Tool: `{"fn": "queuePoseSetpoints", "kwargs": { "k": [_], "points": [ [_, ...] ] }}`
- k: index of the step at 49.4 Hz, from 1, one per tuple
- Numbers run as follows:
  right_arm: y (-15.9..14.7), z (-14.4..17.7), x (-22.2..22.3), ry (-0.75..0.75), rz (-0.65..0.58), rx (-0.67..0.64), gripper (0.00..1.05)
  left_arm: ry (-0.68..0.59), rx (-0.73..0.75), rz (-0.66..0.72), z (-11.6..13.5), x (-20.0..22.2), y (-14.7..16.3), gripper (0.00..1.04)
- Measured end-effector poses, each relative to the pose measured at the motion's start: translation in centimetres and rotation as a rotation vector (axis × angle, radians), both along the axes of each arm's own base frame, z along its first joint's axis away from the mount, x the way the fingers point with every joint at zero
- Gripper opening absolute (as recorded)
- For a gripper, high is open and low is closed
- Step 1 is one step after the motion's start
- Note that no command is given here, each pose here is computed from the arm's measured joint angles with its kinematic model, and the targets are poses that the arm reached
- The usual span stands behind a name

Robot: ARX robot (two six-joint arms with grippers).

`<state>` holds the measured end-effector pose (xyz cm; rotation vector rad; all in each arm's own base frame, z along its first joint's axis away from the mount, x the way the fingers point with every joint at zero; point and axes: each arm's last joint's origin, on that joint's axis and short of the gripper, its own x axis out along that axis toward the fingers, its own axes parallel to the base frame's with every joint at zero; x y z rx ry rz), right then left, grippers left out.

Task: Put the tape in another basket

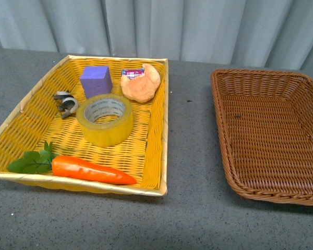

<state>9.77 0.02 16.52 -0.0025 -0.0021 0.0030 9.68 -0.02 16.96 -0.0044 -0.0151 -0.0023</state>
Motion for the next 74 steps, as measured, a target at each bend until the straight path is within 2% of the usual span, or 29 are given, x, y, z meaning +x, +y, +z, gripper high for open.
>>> {"fn": "queuePoseSetpoints", "kwargs": {
  "k": [65,66,67,69,70,74],
  "points": [
    [0.0,0.0,0.0,0.000,0.000,0.000,0.96,0.001,0.000,0.002,0.0,0.0,0.0,0.98],
    [0.0,0.0,0.0,0.000,0.000,0.000,0.96,0.024,-0.012,0.015,-0.1,0.0,0.0,0.98],
    [0.0,0.0,0.0,0.000,0.000,0.000,0.96,0.068,-0.036,0.084,-0.1,0.1,0.0,0.98],
    [0.0,0.0,0.0,0.000,0.000,0.000,0.96,0.239,-0.079,0.228,-0.3,0.4,0.0,0.98],
    [0.0,0.0,0.0,-0.001,-0.002,0.000,0.96,0.277,-0.103,0.291,-0.4,0.7,0.1,0.98],
    [0.0,0.0,0.0,-0.002,-0.001,0.000,0.96,0.313,-0.172,0.322,0.0,2.2,0.4,0.98]
  ]
}}
